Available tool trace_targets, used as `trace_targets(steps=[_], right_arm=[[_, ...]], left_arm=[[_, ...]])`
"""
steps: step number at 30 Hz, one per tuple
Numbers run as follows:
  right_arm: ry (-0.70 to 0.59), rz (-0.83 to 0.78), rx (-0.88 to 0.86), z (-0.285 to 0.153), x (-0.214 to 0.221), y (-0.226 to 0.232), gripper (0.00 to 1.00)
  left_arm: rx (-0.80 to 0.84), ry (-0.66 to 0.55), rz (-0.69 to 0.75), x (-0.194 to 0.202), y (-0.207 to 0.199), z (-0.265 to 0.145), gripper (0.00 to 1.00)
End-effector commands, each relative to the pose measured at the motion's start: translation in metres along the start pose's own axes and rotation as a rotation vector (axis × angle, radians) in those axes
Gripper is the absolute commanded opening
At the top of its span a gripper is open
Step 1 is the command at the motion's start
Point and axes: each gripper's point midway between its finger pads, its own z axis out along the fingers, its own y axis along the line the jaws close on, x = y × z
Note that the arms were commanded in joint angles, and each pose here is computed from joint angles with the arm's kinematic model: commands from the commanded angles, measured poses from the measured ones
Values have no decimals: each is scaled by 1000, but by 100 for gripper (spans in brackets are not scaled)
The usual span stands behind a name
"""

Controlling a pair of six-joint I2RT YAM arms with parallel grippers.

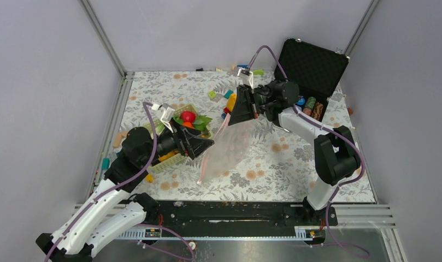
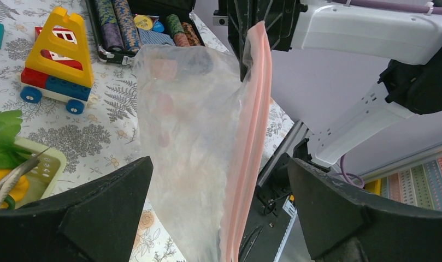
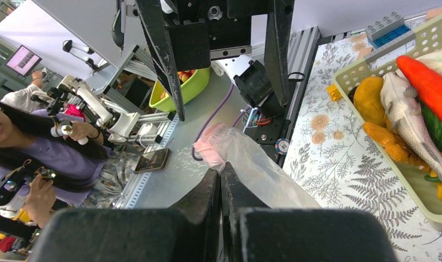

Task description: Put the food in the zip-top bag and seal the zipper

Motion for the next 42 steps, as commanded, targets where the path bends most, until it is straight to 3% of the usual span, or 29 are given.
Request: trace_targets(steps=[1,5,16,22,33,42], right_arm=[[72,-99,-23,3,1,9,0],[73,-102,-27,4,1,10,0],[78,-94,-34,7,2,11,0],[80,-96,-37,8,3,13,0],[85,-86,-42,10,5,12,0],[86,-82,-44,11,4,13,0]], left_arm=[[29,-6,47,-12,-6,12,99],[-53,12,39,-8,12,19,99],[-16,17,42,-6,7,19,99],[-93,-5,36,-8,18,12,97],[-32,-32,17,-7,4,-2,99],[-37,39,-8,9,12,10,98]])
